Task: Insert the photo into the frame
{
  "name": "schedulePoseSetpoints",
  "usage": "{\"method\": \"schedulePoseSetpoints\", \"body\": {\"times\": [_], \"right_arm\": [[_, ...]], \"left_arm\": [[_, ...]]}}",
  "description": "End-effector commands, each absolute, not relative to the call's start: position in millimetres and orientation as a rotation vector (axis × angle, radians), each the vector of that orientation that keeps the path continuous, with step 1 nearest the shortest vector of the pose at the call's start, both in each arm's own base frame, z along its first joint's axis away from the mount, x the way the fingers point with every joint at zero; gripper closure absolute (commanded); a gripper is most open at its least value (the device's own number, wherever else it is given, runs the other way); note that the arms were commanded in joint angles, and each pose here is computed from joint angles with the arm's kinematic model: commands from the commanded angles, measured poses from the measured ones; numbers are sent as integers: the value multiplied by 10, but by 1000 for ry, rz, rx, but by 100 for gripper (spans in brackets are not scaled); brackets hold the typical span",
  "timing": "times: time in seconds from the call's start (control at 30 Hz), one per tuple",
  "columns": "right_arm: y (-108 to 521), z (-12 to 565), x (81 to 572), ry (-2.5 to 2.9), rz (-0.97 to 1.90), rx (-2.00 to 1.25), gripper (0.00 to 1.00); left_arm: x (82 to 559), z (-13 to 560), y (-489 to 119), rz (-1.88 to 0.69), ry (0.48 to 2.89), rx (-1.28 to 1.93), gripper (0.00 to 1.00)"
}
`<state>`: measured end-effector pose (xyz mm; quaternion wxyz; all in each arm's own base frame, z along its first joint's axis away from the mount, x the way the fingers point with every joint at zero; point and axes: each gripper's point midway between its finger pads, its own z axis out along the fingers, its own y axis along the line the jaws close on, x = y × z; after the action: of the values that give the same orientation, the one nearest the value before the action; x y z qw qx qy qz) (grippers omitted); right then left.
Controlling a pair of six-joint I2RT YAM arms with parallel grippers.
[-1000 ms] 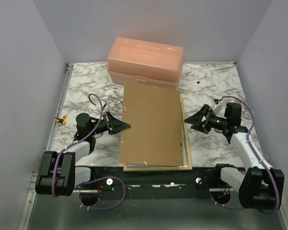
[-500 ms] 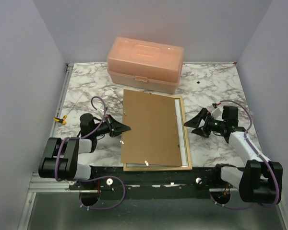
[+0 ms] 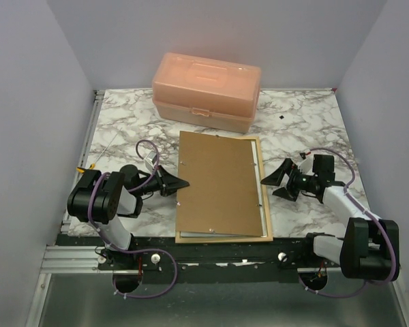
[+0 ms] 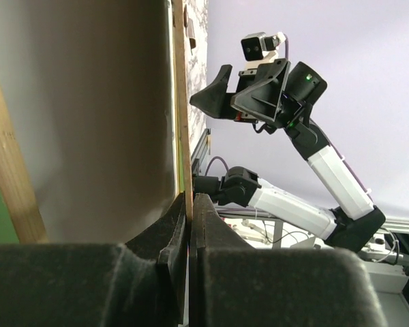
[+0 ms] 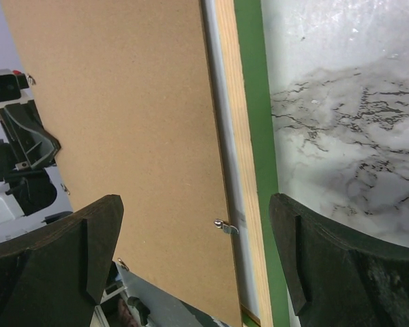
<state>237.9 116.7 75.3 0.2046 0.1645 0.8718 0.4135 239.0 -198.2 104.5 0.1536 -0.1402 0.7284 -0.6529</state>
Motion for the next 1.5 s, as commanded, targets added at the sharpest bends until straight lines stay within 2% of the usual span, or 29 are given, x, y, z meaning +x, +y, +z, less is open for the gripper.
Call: {"method": "schedulePoseSetpoints", "body": {"times": [0.0,0.4,0.57,0.97,1.23,1.33,1.47], "right_arm": [[1126,608,2380,2448,1103,469,4],[1169,470,2337,2467,1152,487,4],[1197,481,2324,2463,1184,486,7],[1236,418,2273,2467,1228,512,34],[1236,363,2274,2490,1224,525,52],[1225,345,2282,2496,1211,532,62],[1227,330,2289,2505,1205,527,70]], "left_arm": [[2428,1115,-2018,-1834,2039,-283,100],[2454,911,-2125,-1711,2152,-264,100],[2466,826,-2160,-1645,2208,-266,100],[2453,763,-2298,-1589,2267,-256,100],[2454,799,-2419,-1520,2311,-148,100],[2440,832,-2453,-1538,2303,-106,100],[2416,866,-2504,-1576,2290,-16,100]]}}
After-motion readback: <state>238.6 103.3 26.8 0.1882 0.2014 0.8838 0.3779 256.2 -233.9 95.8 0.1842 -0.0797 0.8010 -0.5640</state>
